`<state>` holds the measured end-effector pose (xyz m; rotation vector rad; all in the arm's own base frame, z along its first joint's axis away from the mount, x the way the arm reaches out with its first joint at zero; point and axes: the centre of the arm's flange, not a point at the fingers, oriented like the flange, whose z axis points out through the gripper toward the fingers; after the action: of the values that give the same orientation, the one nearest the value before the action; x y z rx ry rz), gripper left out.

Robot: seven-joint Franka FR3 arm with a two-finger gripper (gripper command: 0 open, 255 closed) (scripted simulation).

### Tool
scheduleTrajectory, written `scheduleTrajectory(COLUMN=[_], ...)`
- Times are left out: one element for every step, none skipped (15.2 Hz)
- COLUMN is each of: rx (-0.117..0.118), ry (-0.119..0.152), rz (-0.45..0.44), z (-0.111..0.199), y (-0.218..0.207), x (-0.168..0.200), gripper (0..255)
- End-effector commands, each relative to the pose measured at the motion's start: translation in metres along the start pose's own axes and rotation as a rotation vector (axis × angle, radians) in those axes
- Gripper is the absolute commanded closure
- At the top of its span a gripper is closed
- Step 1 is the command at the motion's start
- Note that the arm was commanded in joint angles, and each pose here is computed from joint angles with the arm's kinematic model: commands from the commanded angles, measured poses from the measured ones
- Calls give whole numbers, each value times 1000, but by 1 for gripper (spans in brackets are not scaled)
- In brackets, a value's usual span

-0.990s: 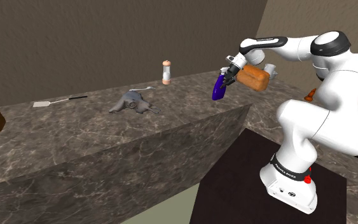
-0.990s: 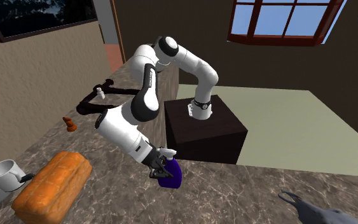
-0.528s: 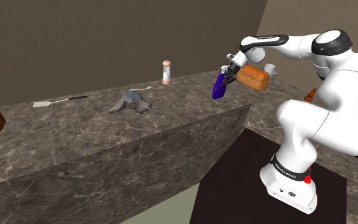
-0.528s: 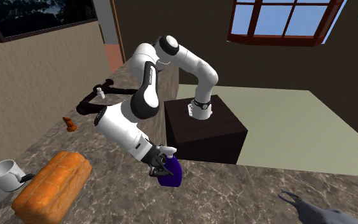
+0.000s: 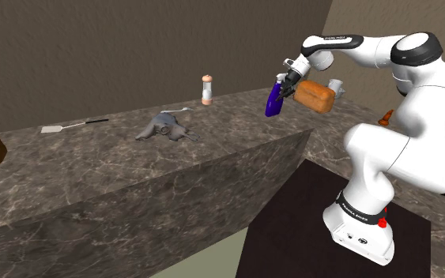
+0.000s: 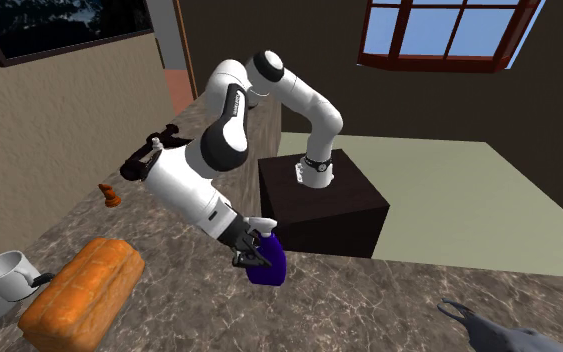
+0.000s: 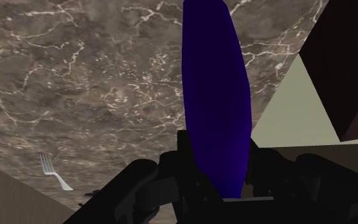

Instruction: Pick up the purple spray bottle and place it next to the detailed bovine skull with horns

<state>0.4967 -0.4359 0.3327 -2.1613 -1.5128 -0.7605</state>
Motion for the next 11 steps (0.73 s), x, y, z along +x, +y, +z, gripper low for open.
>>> scheduleTrajectory(rx=[0,0,0,0,0,0,0,0,0,0,0], ry=[0,0,0,0,0,0,0,0,0,0,0], rz=[0,0,0,0,0,0,0,0,0,0,0], z=[-8,-12,-16,-20,-24,-28,-32,-36,-41,-45,-49], y=[0,0,0,0,0,0,0,0,-1,-1,-1], x=[7,10,14,17,20,24,27,30,34,37,40], gripper=[255,255,255,255,255,255,255,255,255,255,255])
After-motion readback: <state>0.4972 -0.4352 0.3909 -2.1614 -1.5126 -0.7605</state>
